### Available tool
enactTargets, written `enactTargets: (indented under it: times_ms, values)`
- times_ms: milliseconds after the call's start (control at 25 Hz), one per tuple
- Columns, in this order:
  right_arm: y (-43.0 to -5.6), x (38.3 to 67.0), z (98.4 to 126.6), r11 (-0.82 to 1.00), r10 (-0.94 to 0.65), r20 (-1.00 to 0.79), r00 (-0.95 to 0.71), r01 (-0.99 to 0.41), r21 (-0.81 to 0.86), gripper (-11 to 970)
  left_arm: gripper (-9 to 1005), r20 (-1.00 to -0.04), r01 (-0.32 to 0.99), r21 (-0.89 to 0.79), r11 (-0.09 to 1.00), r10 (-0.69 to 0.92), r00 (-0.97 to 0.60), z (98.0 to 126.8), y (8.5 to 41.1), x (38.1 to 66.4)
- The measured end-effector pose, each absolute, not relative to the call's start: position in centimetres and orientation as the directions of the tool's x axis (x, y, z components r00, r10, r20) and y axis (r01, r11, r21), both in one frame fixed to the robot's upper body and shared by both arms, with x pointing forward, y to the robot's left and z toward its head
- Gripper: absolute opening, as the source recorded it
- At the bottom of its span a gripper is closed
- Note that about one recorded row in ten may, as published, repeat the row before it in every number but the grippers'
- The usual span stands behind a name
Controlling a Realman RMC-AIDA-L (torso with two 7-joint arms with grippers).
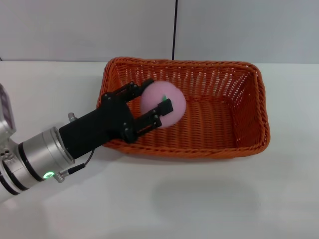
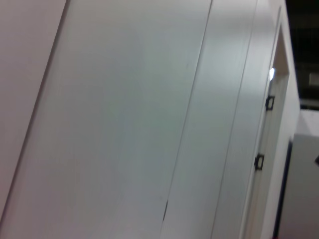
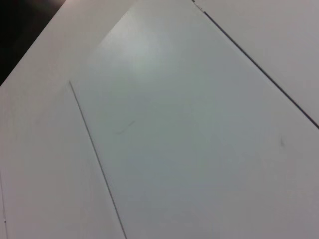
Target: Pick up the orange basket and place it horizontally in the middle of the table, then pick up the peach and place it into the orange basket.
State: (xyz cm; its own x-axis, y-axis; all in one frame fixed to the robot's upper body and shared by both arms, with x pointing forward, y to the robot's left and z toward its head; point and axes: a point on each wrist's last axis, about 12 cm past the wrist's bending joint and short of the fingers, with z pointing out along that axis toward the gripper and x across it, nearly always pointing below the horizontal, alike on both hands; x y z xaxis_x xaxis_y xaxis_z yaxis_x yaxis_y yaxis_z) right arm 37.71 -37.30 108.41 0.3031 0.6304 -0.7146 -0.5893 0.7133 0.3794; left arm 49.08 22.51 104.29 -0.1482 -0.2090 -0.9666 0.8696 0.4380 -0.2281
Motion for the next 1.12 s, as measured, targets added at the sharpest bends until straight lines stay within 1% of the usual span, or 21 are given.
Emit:
enactTargets:
  times_ms: [200,360,560,600,640,680,800,840,960,1120]
  values:
    - [-37.6,37.8,108.2,0.726,0.625,-0.721,0.299,-0.563,0.395,627,729,-0.971,0.855,-0.217,0.471,-0.19,-0.142,104.2,22.7,49.8]
    - [-37.6,37.9,107.8,0.742,0.612,-0.733,0.298,-0.538,0.401,627,774,-0.975,0.84,-0.21,0.5,-0.166,-0.144,104.0,23.2,50.0]
    - [-36.9,37.5,106.5,0.829,0.52,-0.771,0.366,-0.431,0.355,627,831,-0.977,0.833,-0.201,0.515,-0.164,-0.135,104.0,23.6,50.0]
    - [-36.6,37.5,106.0,0.873,0.462,-0.789,0.405,-0.364,0.325,627,843,-0.976,0.756,-0.193,0.626,-0.198,-0.084,103.9,26.4,49.3]
    - [-36.6,37.5,106.0,0.873,0.462,-0.789,0.405,-0.364,0.325,627,854,-0.974,0.698,-0.194,0.689,-0.219,-0.055,103.8,28.0,48.7]
    - [-36.5,37.5,105.7,0.89,0.437,-0.795,0.42,-0.328,0.316,627,852,-0.972,0.617,-0.191,0.763,-0.234,-0.012,103.7,29.8,47.9]
    - [-36.0,37.9,104.9,0.926,0.375,-0.815,0.442,-0.221,0.306,627,849,-0.973,0.465,-0.162,0.87,-0.218,0.07,103.2,32.5,46.1]
    - [-35.8,38.0,104.6,0.932,0.362,-0.822,0.439,-0.193,0.307,627,849,-0.975,0.383,-0.136,0.914,-0.191,0.11,103.1,33.7,45.2]
    - [-35.6,38.7,103.9,0.94,0.34,-0.84,0.422,-0.121,0.319,627,849,-0.975,0.29,-0.125,0.949,-0.172,0.144,102.8,35.0,44.0]
    - [-35.7,39.9,103.5,0.941,0.329,-0.854,0.403,-0.066,0.332,627,849,-0.967,0.171,-0.15,0.974,-0.18,0.181,102.6,36.6,41.9]
